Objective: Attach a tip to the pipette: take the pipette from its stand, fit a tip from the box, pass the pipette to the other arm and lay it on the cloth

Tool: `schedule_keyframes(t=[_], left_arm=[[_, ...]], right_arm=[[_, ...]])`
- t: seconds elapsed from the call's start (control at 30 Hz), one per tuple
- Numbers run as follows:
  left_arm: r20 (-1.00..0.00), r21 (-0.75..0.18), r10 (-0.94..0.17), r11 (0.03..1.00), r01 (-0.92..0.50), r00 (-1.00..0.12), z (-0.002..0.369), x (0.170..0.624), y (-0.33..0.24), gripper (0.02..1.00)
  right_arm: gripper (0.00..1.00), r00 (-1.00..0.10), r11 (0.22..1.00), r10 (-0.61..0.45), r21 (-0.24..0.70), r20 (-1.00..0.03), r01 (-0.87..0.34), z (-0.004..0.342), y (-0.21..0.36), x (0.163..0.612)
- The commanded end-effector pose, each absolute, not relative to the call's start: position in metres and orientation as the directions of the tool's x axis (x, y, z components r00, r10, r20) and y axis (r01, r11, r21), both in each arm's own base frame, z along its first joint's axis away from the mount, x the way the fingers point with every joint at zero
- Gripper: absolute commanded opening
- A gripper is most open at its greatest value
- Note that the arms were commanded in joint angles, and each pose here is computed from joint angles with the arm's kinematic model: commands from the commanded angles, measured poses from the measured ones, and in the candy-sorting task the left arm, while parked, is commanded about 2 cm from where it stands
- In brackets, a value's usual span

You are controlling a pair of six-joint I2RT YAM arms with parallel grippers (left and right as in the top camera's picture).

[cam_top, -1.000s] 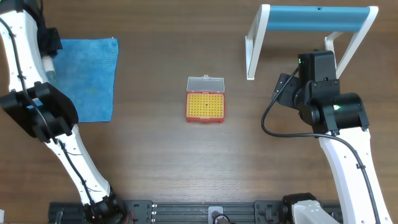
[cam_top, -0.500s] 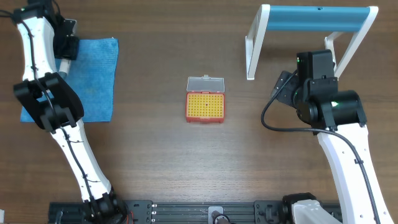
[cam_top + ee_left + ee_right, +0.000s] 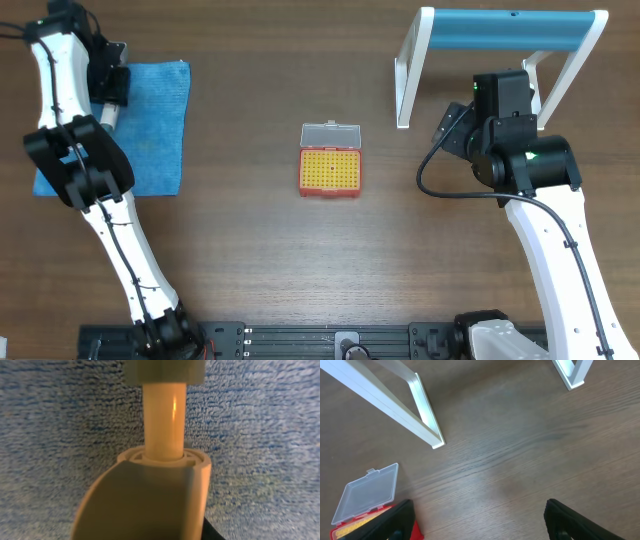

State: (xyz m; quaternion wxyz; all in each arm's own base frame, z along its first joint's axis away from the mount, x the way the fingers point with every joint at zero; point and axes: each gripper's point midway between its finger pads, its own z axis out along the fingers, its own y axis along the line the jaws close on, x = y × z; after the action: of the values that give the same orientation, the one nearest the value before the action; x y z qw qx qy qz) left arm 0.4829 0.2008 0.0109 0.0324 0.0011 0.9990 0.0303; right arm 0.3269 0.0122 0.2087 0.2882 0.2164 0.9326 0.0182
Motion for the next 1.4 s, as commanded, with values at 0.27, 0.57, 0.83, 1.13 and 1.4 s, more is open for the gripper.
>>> schedule_keyframes(t=[0.27,0.57,0.83,1.13,1.4], left_arm=[[-0.057,0.044,-0.09,0.995,-0.093,-0.994,0.0,0.482,0.201,0.744],[-0.178,0.097,-0.102,0.988,-0.121,-0.979,0.094,0.482,0.197,0.899],[-0.278,-0.008,-0.151,0.988,-0.154,-0.949,0.217,0.435,0.148,0.906],[-0.38,-0.179,-0.146,0.98,-0.083,-0.913,0.313,0.344,0.07,0.906],[-0.445,-0.24,-0.103,0.971,0.008,-0.89,0.287,0.192,-0.002,0.904]], right_arm=[[0.842,-0.723,0.898,0.428,0.17,-0.542,0.405,0.211,0.011,0.331],[0.84,-0.72,0.898,0.428,0.17,-0.546,0.405,0.212,0.011,0.332],[0.844,-0.688,0.943,0.287,0.069,-0.667,0.327,0.23,-0.001,0.352],[0.84,-0.622,0.989,0.022,-0.072,-0.783,0.126,0.285,0.015,0.321],[0.853,-0.463,0.977,0.001,-0.097,-0.886,0.187,0.3,-0.021,0.215]])
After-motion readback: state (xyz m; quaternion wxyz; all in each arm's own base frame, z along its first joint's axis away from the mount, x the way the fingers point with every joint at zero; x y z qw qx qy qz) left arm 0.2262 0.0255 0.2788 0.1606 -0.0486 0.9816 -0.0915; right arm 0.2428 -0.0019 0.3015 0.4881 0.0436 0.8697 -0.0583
